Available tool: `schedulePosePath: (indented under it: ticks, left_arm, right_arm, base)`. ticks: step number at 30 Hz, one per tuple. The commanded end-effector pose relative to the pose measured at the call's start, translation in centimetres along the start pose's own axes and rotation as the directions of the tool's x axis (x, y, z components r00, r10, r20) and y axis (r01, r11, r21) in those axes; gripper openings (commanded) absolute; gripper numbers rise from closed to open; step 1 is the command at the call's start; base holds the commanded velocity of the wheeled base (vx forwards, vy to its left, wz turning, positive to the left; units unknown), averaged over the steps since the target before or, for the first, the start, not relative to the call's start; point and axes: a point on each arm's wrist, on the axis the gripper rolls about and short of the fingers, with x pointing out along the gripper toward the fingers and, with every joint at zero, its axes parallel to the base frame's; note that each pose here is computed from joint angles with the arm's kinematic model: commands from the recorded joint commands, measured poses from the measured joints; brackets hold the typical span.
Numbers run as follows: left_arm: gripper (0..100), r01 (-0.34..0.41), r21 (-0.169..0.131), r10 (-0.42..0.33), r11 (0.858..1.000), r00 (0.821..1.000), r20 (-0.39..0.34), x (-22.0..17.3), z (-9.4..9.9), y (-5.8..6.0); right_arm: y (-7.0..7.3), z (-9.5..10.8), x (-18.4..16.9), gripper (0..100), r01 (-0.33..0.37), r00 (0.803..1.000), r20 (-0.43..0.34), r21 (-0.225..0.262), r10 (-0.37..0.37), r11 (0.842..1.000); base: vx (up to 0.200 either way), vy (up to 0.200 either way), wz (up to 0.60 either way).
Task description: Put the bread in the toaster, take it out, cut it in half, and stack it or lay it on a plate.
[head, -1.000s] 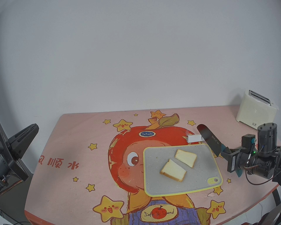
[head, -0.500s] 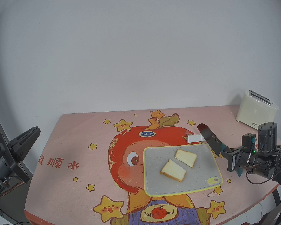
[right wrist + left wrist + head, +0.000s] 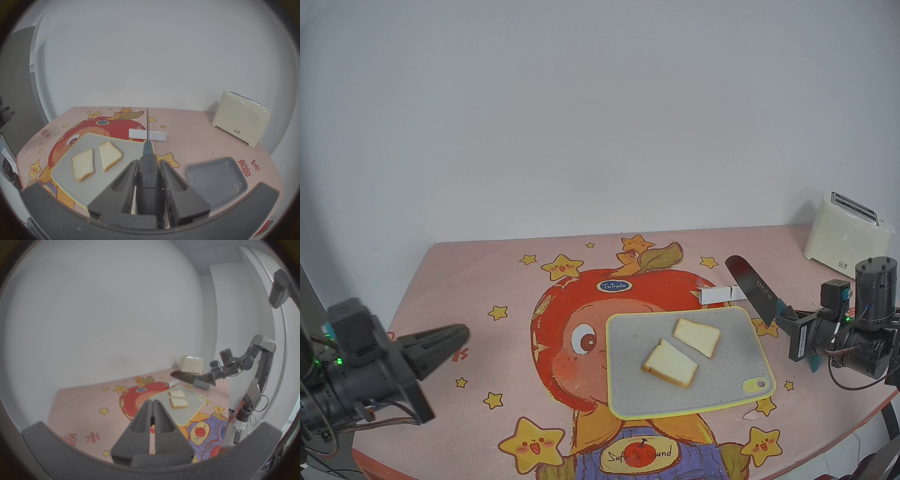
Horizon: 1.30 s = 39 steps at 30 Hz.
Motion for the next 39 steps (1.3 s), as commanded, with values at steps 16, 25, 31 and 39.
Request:
schedulePosePath:
  ticks: [16,25,31,39]
  left_arm:
    - [0,-0.166,-0.083,0.139,0.983,0.955,-0.263,14.0,-3.8,-2.4]
    - [0,-0.183,-0.053,0.159,0.982,0.941,-0.298,16.2,-5.3,-3.9]
    - [0,-0.135,-0.054,0.113,0.989,0.947,-0.299,17.1,-5.4,-5.0]
    - [0,-0.109,-0.062,0.083,0.992,0.944,-0.320,18.1,-6.1,-5.4]
  right_arm:
    - [0.0,0.7,-1.4,0,-0.014,0.998,0.062,0.006,0.014,1.000]
    - [0.0,0.8,-1.5,0,-0.016,0.997,0.071,0.009,0.015,1.000]
    - [-0.1,0.8,-1.5,0,-0.014,0.998,0.069,0.008,0.013,1.000]
    - [0.0,0.8,-1.5,0,-0.015,0.998,0.068,0.007,0.015,1.000]
  base:
    - [0.000,0.000,0.00]
    - [0.000,0.000,0.00]
    - [0.000,0.000,0.00]
    - [0.000,0.000,0.00]
